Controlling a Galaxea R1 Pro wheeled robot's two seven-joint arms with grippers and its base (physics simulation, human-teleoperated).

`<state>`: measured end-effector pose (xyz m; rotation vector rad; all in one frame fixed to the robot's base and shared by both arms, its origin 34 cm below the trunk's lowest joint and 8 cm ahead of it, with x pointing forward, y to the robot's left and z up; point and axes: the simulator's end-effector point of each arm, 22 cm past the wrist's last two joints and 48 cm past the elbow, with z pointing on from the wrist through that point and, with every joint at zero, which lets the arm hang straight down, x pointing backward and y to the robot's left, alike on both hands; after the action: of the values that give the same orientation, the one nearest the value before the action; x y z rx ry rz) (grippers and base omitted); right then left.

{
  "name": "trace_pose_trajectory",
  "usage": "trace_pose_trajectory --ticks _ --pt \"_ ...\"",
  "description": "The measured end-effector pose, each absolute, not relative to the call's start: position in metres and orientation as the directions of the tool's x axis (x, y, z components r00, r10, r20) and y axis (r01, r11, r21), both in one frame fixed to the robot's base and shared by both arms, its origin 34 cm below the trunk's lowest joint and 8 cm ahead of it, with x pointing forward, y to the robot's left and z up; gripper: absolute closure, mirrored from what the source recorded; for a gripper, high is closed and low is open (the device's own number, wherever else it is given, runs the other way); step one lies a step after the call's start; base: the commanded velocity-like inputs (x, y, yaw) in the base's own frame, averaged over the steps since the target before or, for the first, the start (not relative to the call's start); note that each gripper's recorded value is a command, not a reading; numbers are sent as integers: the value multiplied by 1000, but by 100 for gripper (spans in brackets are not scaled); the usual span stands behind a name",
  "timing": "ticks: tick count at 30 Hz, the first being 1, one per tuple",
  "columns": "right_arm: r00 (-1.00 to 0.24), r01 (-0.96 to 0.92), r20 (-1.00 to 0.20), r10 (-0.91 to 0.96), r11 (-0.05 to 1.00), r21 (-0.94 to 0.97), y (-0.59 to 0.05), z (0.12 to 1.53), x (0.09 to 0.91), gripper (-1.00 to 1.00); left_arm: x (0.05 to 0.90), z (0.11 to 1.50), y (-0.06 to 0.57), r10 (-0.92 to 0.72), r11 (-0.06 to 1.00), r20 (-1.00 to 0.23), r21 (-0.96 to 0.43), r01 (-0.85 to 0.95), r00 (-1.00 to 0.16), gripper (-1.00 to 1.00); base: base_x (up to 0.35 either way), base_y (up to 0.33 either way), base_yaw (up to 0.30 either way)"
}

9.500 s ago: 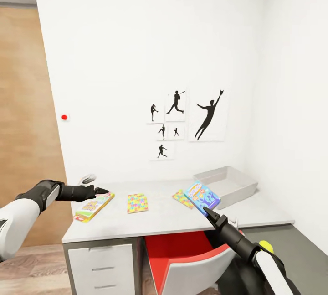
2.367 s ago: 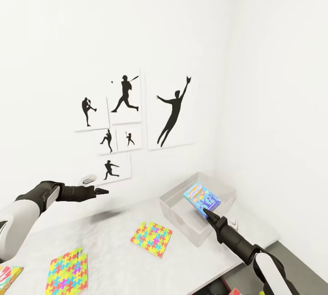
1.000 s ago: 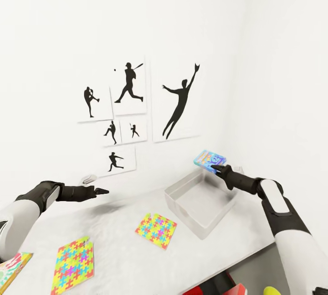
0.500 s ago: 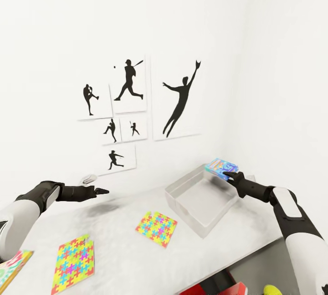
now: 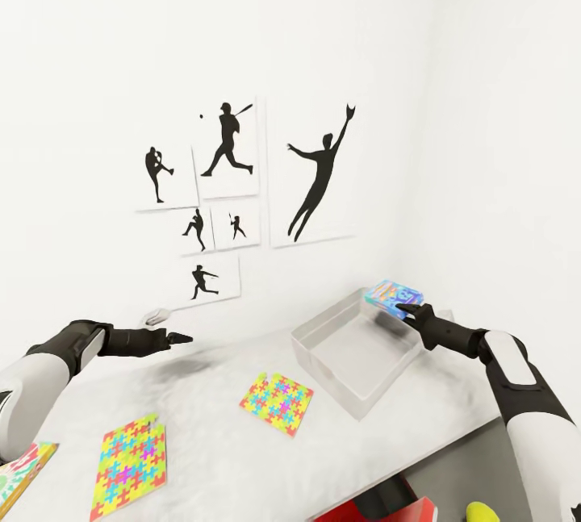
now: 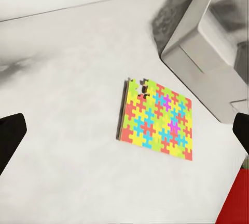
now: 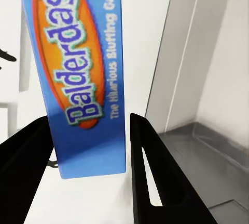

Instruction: Put all the toys in the child's room - the three board games (two on the bed and one on the table), the two jigsaw puzzles on the table, and the tennis ball on the table - inside the toy box on the table in the child's room.

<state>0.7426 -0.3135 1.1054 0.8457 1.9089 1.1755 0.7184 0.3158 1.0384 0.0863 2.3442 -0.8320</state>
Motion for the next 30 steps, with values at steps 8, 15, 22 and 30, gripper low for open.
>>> trace_pose_trajectory --ticks 8,15,22,30 --pt "-515 156 -234 825 359 920 -317 1104 742 100 691 1085 295 -156 589 -594 -698 408 -789 -100 0 0 0" --pt "-494 161 -230 839 349 923 -334 1107 741 100 692 1121 303 -130 560 -659 -665 493 -741 -100 0 0 0" --pt "-492 156 -232 839 347 925 -332 1109 742 100 690 1128 342 -140 606 -674 -637 476 -725 -100 0 0 0" --pt "-493 164 -229 839 349 923 -332 1105 743 100 690 1124 346 -141 612 -670 -638 468 -729 -100 0 0 0"
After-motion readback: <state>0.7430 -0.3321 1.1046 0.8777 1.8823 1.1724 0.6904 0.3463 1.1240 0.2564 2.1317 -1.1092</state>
